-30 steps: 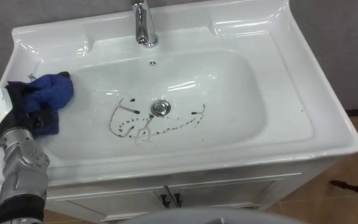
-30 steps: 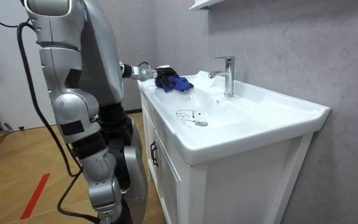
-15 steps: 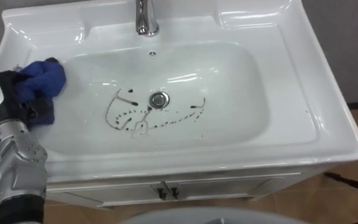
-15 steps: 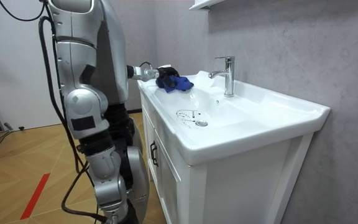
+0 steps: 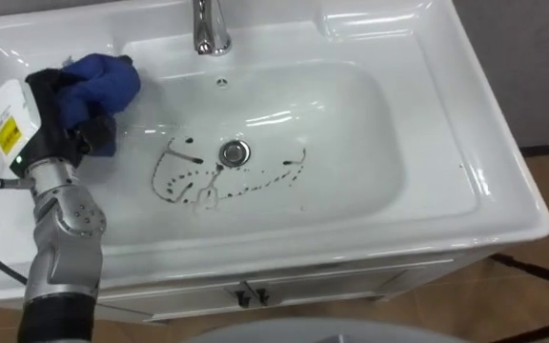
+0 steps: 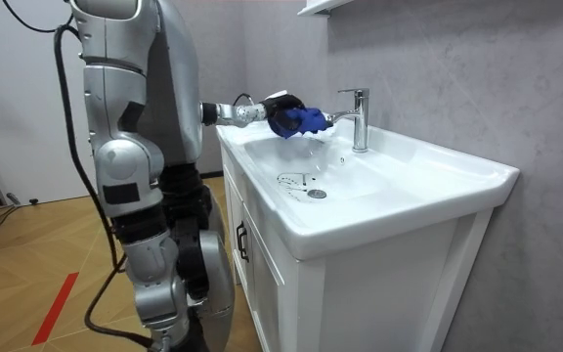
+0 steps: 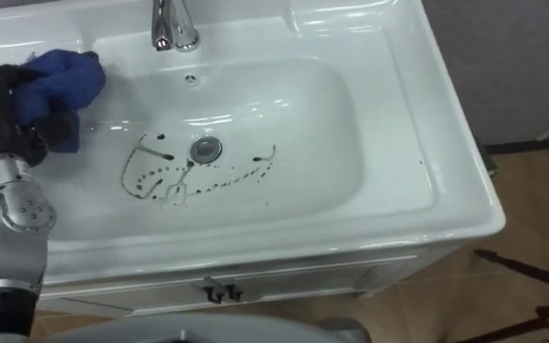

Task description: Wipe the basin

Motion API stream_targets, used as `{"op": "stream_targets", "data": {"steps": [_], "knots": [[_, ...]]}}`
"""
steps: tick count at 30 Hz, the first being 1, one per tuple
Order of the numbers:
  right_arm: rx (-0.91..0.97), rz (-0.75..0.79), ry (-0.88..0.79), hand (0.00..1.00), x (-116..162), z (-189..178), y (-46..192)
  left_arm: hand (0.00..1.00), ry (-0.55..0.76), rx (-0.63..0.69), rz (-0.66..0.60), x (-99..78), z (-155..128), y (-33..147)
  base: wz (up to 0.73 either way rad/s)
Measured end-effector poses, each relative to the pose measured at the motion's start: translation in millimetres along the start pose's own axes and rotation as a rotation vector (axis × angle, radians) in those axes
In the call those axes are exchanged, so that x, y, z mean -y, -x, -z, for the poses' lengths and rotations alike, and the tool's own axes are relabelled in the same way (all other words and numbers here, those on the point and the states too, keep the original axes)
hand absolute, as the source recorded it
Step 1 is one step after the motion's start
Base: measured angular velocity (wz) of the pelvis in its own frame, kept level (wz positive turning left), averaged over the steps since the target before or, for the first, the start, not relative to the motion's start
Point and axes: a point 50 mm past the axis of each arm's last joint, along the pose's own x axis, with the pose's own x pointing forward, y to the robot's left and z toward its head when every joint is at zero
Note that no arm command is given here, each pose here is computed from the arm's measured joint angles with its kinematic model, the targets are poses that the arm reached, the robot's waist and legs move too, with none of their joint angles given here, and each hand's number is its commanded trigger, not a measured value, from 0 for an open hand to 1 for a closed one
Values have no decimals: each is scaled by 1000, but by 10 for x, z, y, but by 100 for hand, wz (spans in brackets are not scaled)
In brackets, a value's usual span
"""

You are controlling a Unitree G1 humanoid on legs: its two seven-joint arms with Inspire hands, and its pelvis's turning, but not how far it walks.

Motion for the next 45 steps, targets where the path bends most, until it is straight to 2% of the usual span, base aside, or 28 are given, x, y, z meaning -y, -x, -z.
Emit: {"op": "stream_targets", "data": {"steps": [4,12,15,19,24,31,45], "knots": [[-4,-20,3,0,-20,7,-2,100,6,27,-31,-19,-57,-2,-5],[-21,-38,42,0,-52,-9,-10,100,-9,58,4,68,-112,37,-1],[-44,-43,40,0,-65,27,-11,100,-62,40,72,196,-30,92,-2],[-26,-38,44,0,-57,-45,-10,100,-136,-85,218,371,248,210,-9],[-26,-36,43,0,-53,-52,-9,100,-185,-169,324,471,467,356,-7],[-28,-21,91,0,-28,-86,-2,100,-224,-229,455,561,605,430,-4],[-58,20,123,0,52,-92,18,100,-318,-243,537,664,682,446,-4]]}}
